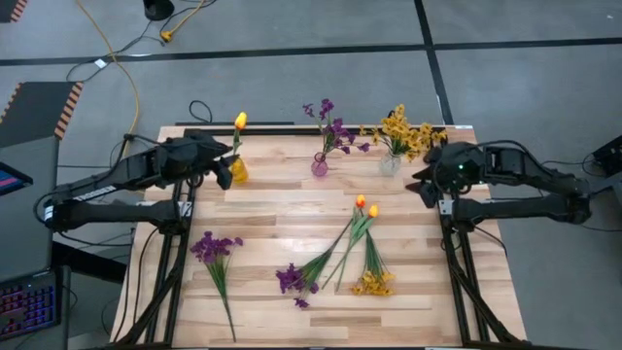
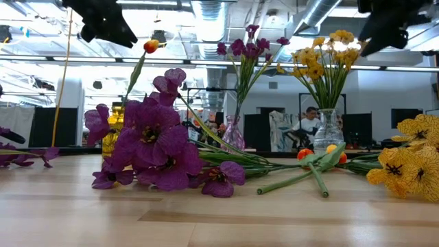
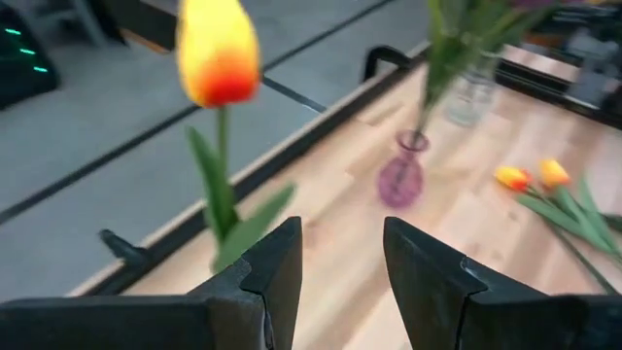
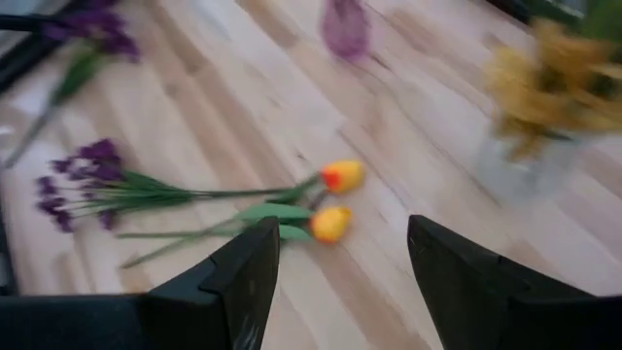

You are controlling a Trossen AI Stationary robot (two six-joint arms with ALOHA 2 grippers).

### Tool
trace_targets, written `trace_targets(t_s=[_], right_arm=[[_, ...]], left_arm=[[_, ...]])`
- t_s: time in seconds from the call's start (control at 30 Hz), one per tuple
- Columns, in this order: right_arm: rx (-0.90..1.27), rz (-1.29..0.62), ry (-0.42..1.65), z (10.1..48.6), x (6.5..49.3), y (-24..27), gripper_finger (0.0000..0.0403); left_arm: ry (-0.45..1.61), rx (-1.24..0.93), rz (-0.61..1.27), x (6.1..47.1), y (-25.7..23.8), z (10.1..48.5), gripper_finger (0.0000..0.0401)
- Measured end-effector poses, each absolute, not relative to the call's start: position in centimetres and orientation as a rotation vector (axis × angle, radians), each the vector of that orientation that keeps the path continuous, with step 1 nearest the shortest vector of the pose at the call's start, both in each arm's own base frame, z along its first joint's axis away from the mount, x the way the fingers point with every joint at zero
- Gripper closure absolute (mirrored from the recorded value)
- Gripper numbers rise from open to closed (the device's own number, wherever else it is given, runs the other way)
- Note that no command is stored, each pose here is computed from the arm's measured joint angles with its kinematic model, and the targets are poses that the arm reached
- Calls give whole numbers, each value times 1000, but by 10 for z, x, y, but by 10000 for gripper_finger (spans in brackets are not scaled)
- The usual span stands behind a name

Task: Sort flowers into vase by color
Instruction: Put the right violet flowers into the violet vase

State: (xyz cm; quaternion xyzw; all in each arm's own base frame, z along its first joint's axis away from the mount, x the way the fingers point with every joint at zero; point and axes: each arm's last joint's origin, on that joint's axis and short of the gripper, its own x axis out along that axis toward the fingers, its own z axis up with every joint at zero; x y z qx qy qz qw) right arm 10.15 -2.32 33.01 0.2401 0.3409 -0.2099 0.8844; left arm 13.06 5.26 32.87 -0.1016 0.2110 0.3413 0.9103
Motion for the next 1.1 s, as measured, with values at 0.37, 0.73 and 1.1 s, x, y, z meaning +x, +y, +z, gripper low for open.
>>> trace_targets(t_s=[0.37,0.73,1.1], right_arm=[[422,-233,712,330,138,-3,147],[99,35,756,307,207,38,147],[-140,200,770,260,269,78,147]], left_arm=[[465,-241,571,132,49,327,266],[463,-254,547,133,49,327,266],[473,-297,560,138,50,324,266]])
